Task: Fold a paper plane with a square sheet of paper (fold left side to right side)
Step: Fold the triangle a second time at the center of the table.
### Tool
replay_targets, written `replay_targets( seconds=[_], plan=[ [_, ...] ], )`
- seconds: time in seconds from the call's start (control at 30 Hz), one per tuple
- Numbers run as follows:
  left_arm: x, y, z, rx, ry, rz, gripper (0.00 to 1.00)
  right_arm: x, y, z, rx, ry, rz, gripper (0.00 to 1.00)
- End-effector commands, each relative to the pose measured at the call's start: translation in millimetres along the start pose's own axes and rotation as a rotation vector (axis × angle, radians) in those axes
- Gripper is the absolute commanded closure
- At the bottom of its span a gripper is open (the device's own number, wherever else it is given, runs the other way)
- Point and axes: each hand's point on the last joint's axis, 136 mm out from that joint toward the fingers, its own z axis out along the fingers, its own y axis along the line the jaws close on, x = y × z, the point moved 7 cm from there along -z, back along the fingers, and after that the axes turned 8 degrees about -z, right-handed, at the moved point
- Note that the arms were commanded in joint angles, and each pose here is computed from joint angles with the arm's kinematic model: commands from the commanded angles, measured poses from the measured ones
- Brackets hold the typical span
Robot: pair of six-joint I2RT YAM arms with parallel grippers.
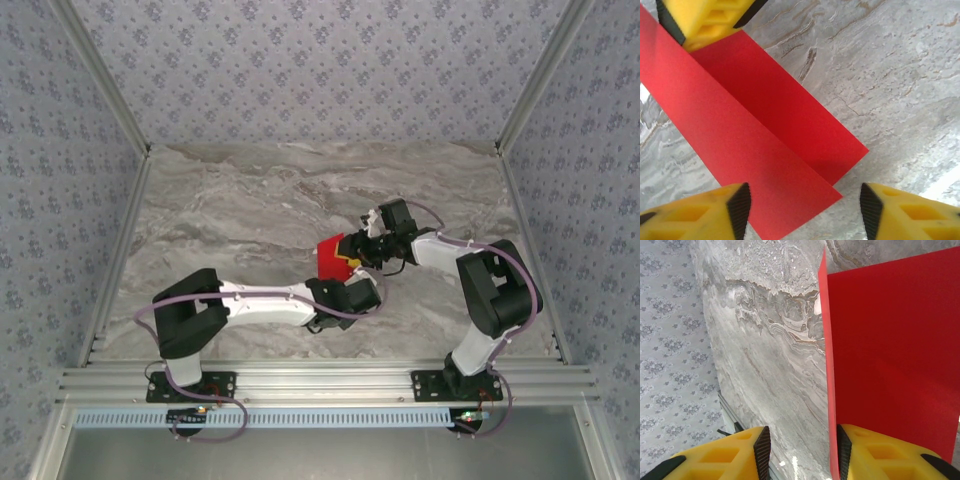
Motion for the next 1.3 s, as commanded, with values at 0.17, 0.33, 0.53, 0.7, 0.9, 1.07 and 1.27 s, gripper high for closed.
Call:
replay_targets(
  seconds=[0.17,0.33,0.53,0.7,0.9,1.07,1.27],
  plan=[
    [-6.4,-6.9,-8.3,-0.007,-0.036,0.049,0.63,-1.6,-1.5,2.8,0.041,0.018,0.009,0.59],
    [-6.6,-6.8,-11.2,0.006,-0.042,0.046,0.79,-0.9,-2.8,2.5,0.059,0.026,0.003,0.59],
    [-6.9,-6.4,-13.2,0.019,-0.054,0.032,0.91,-0.9,-3.9,3.0,0.067,0.031,0.001,0.59],
    [-6.5,-7.9,-14.0,0.041,-0.057,0.023,0.97,-0.9,-3.2,2.4,0.067,0.033,-0.009,0.59],
    [-5.7,-0.2,-12.6,0.076,-0.050,-0.030,1.00,-3.3,0.4,0.9,0.056,0.025,-0.023,0.57],
    [-5.5,10.8,-15.4,0.176,-0.053,-0.111,1.00,-9.9,9.1,-6.9,0.046,-0.015,-0.055,0.52],
    [-3.9,31.5,-16.8,0.341,-0.065,-0.258,1.00,-20.8,28.4,-36.8,0.051,-0.128,-0.125,0.37]
  ],
)
